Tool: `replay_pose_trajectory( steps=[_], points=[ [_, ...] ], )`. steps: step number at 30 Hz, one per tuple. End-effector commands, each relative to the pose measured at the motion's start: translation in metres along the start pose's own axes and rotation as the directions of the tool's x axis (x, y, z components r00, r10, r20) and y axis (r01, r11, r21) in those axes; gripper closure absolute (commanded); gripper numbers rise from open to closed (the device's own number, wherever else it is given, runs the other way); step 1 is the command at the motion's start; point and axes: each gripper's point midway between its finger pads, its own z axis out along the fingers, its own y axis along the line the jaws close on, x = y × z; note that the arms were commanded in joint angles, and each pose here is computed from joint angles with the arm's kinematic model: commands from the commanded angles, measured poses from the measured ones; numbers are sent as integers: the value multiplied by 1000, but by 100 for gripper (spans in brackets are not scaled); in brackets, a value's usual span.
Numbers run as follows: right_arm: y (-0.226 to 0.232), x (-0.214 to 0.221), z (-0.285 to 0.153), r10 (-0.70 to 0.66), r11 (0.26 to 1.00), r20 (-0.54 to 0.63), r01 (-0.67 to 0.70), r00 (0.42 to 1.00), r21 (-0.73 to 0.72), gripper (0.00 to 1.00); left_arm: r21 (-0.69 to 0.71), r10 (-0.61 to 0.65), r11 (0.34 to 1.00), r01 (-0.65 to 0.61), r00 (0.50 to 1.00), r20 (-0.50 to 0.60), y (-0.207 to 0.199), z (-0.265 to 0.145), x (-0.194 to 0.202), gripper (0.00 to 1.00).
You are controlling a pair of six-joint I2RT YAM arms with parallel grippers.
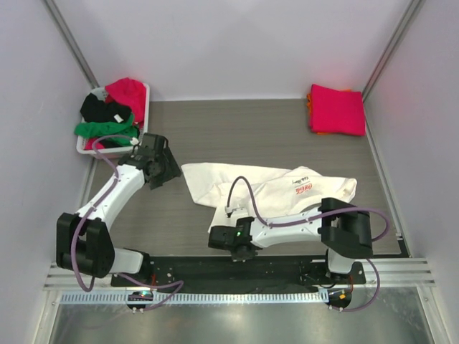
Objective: Fold and stack the t-shirts
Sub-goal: Flatten the tshirt out
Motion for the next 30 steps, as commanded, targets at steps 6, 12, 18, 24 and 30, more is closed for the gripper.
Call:
replay_pose_trajectory(
  steps=[6, 12, 18, 24, 30],
  points=[
    [-62, -43, -50, 63, 994, 213, -82, 975, 78, 99, 44, 28, 999, -28, 1000, 5, -15, 38, -7, 31],
    [-86, -60, -62, 116, 989, 246, -134, 962, 58, 99, 66, -11, 998, 13, 1000, -25, -33, 75, -13, 34],
    [-100, -72, -66, 125, 987, 258, -147, 958, 68, 99, 55, -35, 998, 37, 999, -31, -42, 104, -19, 39],
    [-109, -80, -71, 138, 985, 267, -161, 954, 64, 99, 40, -47, 998, 48, 999, -11, -47, 119, -29, 43],
    [-120, -88, -74, 153, 982, 273, -177, 950, 67, 99, 52, -59, 997, 61, 998, -37, -53, 132, -27, 64]
  ],
)
